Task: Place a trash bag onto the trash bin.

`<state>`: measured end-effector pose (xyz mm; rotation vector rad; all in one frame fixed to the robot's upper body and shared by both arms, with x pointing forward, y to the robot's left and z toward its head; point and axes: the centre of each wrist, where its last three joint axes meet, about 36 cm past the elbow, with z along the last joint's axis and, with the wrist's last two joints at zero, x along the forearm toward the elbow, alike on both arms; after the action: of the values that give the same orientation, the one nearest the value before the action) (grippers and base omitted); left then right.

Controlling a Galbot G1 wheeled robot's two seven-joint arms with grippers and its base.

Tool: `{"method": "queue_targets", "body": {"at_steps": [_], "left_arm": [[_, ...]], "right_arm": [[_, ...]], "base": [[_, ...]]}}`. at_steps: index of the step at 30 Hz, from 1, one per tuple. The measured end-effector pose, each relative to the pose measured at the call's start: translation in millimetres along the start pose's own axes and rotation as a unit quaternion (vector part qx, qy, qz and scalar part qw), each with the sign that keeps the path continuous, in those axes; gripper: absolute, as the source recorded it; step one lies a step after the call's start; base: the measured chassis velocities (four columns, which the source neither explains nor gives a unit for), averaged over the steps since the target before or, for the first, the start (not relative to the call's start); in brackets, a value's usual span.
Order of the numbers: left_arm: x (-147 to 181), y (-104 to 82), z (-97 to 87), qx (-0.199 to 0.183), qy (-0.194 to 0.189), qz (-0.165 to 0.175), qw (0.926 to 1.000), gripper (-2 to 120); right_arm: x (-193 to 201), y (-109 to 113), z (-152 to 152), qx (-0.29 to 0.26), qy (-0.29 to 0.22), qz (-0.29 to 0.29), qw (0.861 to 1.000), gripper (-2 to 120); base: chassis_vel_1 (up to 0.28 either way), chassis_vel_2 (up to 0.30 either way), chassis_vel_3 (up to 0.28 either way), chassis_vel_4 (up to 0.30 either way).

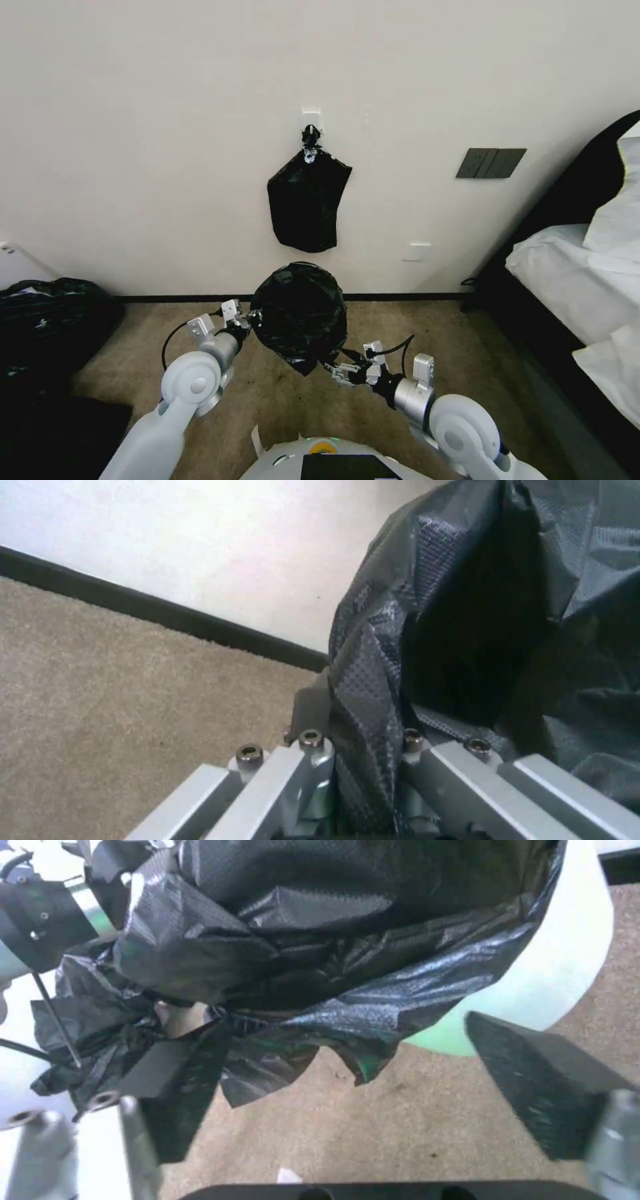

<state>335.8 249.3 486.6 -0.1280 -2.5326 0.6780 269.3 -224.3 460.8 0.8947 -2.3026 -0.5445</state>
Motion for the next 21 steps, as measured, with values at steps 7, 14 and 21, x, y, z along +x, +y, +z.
{"method": "queue_targets", "body": {"at_steps": [7, 14, 21], "left_arm": [[2, -1.0, 0.5, -0.001, 0.0, 0.002, 1.0, 2], [4, -1.7, 0.7, -0.001, 0.0, 0.003, 1.0, 2], [6, -5.4, 1.1, 0.004, -0.002, 0.005, 1.0, 2]], "right_arm": [[-3, 0, 1, 0.0, 0.001, -0.002, 1.0, 59], [-5, -1, 2, 0.0, 0.002, 0.0, 1.0, 32], [-13, -1, 12, 0.01, 0.009, 0.005, 1.0, 7]], "base": [[0.0, 0.0, 0.0, 0.0], [0.0, 0.0, 0.0, 0.0], [0.0, 0.0, 0.0, 0.0]]}}
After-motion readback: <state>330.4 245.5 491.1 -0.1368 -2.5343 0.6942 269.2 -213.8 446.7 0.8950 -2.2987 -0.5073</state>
